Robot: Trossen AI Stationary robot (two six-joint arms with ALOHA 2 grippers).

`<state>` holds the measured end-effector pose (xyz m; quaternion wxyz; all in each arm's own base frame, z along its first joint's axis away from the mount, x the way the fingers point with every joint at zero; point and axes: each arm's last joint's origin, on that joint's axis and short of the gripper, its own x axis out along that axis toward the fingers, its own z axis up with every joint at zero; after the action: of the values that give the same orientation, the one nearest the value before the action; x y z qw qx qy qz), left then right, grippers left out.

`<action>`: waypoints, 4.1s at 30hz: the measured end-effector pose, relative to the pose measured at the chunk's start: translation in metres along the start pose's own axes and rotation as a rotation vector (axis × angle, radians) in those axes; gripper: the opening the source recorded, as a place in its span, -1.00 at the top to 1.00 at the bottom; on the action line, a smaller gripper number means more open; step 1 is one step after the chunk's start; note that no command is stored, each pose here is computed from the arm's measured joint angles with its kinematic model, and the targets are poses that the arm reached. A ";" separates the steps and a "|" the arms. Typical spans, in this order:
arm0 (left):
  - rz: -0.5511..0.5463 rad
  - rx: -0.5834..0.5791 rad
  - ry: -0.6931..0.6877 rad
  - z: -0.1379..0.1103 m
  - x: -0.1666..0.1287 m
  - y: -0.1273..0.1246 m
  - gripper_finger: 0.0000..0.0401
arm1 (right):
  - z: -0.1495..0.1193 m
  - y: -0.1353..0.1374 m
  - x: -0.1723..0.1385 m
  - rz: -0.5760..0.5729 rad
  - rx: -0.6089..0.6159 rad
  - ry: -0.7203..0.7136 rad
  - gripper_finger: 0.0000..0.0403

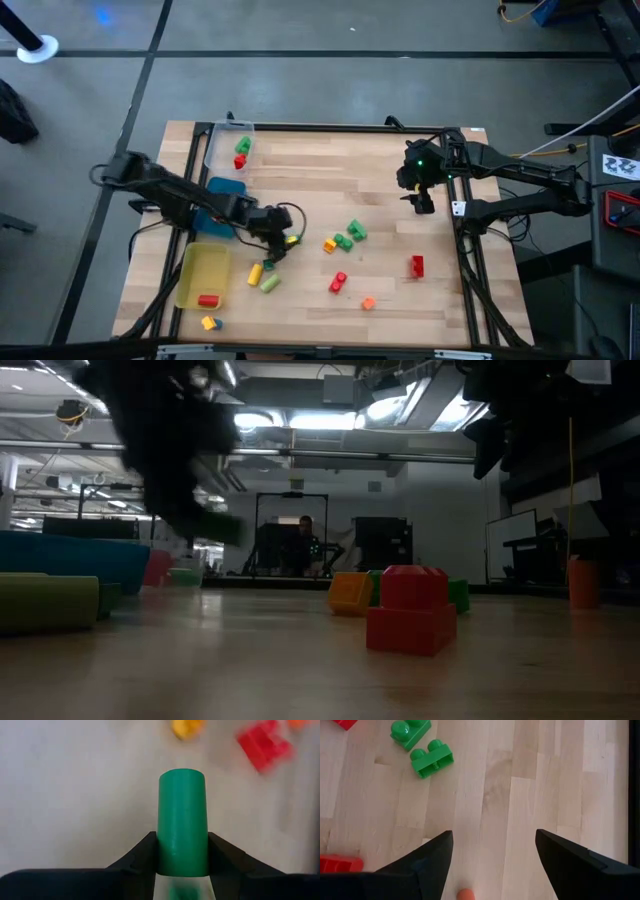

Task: Sort blocks by size
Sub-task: Put the green cylindrical block into the yellow bin, then put the green 4 stud game piece into the blue bin

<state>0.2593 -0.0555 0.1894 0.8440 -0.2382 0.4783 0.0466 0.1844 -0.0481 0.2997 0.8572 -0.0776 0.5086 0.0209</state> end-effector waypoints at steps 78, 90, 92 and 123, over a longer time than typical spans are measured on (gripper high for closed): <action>0.187 0.077 0.073 -0.052 0.010 -0.031 0.09 | 0.000 -0.001 0.000 -0.030 -0.007 0.009 -0.41; 0.169 0.180 0.109 -0.057 0.025 -0.035 0.09 | 0.000 -0.001 0.000 -0.030 -0.008 0.010 -0.41; 0.160 0.183 0.114 -0.058 0.027 -0.037 0.09 | 0.000 -0.001 0.000 -0.031 -0.008 0.010 -0.41; 0.216 0.111 0.088 -0.036 -0.015 -0.009 0.39 | 0.000 -0.001 0.000 -0.032 -0.008 0.010 -0.41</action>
<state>0.2256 -0.0776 0.1898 0.8243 -0.1400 0.5394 0.0999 0.1844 -0.0491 0.2997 0.8545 -0.0895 0.5117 0.0086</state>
